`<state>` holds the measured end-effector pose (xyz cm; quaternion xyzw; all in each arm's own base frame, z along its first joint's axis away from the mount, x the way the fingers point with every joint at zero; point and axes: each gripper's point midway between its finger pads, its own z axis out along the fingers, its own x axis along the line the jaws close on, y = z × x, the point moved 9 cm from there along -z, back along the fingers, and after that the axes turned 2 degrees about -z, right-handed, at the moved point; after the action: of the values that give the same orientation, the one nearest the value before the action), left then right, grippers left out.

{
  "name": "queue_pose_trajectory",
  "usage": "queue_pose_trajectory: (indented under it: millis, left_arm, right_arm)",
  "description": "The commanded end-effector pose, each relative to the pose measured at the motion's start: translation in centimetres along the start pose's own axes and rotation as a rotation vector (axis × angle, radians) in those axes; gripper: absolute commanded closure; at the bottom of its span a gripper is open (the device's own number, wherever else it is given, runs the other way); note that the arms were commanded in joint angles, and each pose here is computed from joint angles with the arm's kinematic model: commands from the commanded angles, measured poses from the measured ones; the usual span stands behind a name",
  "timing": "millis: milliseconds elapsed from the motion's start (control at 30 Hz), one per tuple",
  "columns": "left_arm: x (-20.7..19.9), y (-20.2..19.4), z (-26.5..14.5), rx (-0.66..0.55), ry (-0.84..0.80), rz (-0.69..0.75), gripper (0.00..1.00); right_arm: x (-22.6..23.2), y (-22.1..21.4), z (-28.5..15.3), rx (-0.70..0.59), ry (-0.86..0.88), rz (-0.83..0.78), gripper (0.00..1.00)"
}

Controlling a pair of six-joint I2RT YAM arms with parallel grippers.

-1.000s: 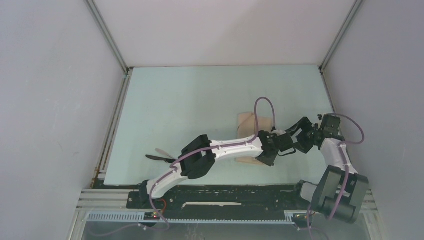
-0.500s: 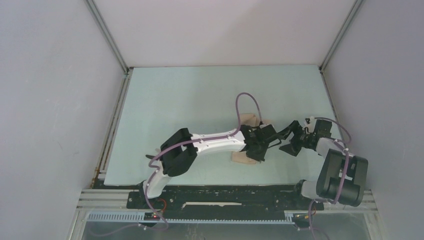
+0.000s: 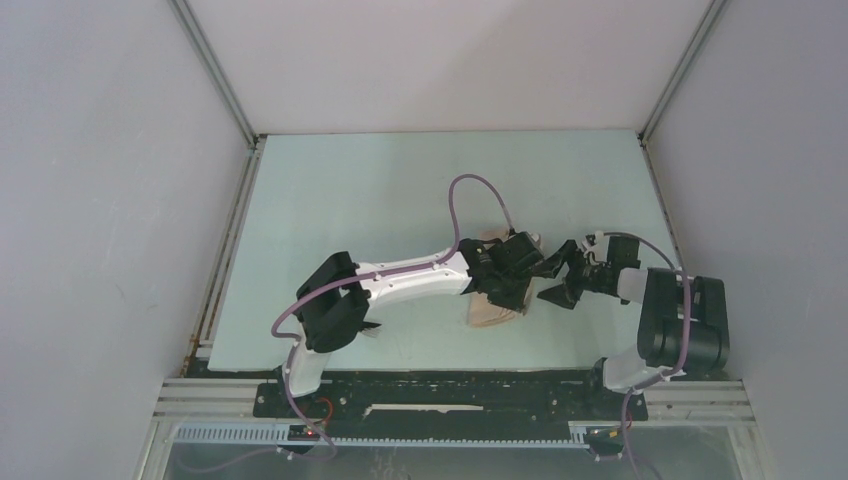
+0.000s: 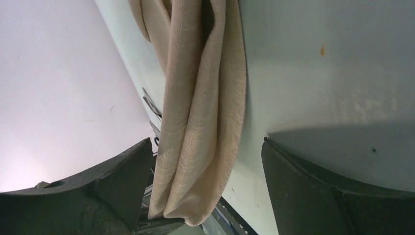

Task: Fold the napkin into a case and place the utensils inside
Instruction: Pick up the 2/3-rectangle-folded napkin from the center of the board.

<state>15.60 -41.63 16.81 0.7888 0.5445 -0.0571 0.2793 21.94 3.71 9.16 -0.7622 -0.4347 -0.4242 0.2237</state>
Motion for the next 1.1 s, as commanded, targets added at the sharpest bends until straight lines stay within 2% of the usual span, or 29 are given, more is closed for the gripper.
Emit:
queue_pose_trajectory:
  millis: [0, 333, 400, 767, 1067]
  left_arm:
    - [-1.1, 0.6, -1.3, -0.024, -0.071, -0.008, 1.0]
    - [-0.9, 0.5, -1.3, -0.017, -0.077, -0.01, 1.0]
    - [-0.9, 0.5, -1.3, -0.014, -0.079, -0.012, 1.0]
    - [-0.9, 0.4, -1.1, -0.006, -0.101, -0.021, 1.0]
    - [-0.8, -0.1, -0.9, 0.004, -0.138, -0.031, 1.0]
  right_arm:
    - [0.2, 0.7, 1.2, -0.015, 0.053, -0.011, 0.12]
    - [-0.9, 2.4, 2.5, -0.044, 0.103, 0.056, 0.27]
    - [-0.8, 2.9, 2.4, -0.059, 0.104, 0.054, 0.32]
    - [-0.3, 4.0, 2.4, -0.09, 0.076, 0.028, 0.49]
    - [1.1, 4.8, 2.3, -0.116, 0.033, -0.047, 0.73]
